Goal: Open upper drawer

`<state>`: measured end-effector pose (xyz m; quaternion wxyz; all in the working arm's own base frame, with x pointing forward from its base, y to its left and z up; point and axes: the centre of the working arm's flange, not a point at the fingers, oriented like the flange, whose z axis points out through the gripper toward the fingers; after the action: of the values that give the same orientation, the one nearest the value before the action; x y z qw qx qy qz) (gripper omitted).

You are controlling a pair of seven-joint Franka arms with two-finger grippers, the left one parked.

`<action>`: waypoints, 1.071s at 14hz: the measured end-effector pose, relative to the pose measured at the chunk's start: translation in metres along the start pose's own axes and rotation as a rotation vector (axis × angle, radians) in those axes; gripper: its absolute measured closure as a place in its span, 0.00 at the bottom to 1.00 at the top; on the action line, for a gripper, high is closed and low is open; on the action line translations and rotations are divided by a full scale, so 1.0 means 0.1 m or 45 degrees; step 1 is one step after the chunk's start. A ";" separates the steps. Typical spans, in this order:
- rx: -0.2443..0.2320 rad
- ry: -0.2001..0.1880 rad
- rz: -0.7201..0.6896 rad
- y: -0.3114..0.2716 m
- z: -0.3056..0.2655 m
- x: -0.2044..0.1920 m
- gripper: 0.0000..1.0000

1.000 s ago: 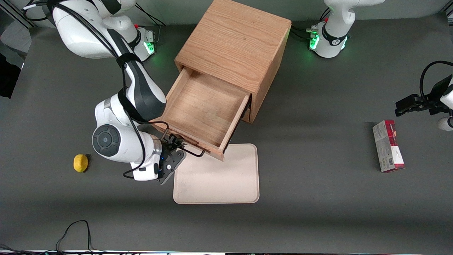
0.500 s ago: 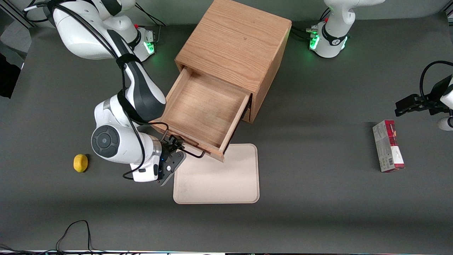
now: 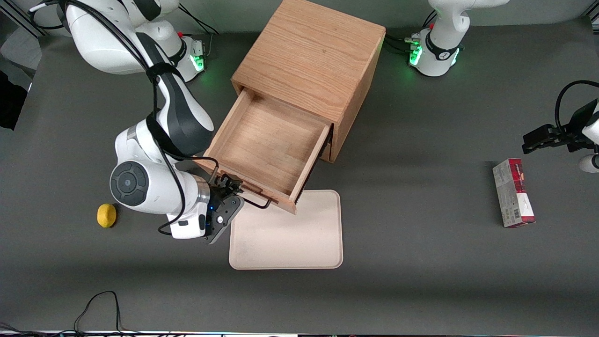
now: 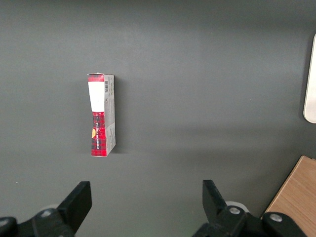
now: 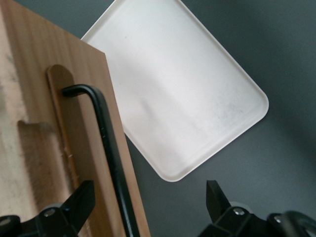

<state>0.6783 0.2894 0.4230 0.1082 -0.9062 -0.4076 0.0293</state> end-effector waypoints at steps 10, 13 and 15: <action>-0.014 -0.118 0.126 -0.04 -1.31 -1.10 0.00; -0.063 -0.132 0.207 -0.13 -1.50 -1.73 0.00; -0.102 -0.154 0.331 -0.18 -1.52 -2.09 0.00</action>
<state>0.5477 0.1186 0.5680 0.0424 -0.9516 -0.2934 0.0815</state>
